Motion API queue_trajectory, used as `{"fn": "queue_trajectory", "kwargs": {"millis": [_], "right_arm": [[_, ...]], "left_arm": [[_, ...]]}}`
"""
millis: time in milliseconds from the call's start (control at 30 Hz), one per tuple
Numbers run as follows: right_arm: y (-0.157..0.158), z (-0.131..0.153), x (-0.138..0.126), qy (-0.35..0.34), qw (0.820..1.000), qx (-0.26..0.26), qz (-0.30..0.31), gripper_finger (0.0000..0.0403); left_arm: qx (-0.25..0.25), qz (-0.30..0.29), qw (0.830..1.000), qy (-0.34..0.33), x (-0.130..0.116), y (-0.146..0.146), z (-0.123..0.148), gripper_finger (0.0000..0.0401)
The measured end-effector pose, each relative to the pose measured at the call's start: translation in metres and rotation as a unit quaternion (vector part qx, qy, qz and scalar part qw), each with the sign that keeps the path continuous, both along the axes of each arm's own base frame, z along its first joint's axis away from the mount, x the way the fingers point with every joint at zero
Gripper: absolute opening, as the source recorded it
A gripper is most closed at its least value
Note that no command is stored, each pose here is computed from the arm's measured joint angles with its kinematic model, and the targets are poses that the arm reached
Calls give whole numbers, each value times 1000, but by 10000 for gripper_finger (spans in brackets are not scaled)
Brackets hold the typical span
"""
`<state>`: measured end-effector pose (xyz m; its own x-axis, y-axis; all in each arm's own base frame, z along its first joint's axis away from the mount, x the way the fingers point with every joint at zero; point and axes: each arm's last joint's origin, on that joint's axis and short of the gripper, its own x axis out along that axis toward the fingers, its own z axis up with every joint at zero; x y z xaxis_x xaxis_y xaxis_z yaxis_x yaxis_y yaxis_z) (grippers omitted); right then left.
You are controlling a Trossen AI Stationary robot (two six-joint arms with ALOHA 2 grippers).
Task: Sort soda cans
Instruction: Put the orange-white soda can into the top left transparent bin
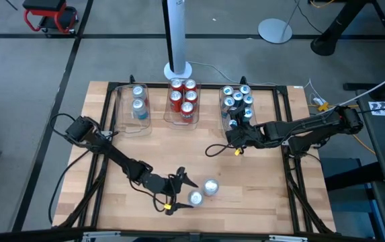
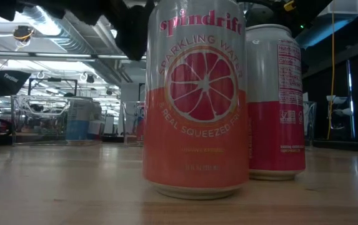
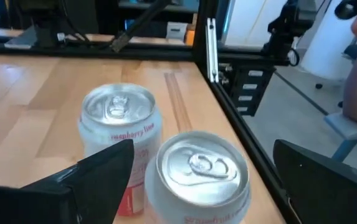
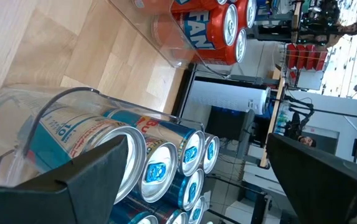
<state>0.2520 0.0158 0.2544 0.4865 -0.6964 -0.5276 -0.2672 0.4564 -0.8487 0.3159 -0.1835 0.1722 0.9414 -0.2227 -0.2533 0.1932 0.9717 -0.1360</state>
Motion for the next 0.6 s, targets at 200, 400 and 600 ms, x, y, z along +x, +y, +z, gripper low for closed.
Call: {"fn": "queue_trajectory", "kwargs": {"millis": [200, 400, 600], "right_arm": [[0, 0, 0, 0, 1000, 0, 0, 380], [0, 0, 0, 0, 1000, -1, 0, 380], [0, 0, 0, -1, 1000, 0, 0, 380]], "left_arm": [[15, 4, 1000, 2, 2, 1, -5, 373], [8, 8, 1000, -3, 7, -1, -21, 373], [4, 12, 1000, 11, 9, -1, -32, 373]]}}
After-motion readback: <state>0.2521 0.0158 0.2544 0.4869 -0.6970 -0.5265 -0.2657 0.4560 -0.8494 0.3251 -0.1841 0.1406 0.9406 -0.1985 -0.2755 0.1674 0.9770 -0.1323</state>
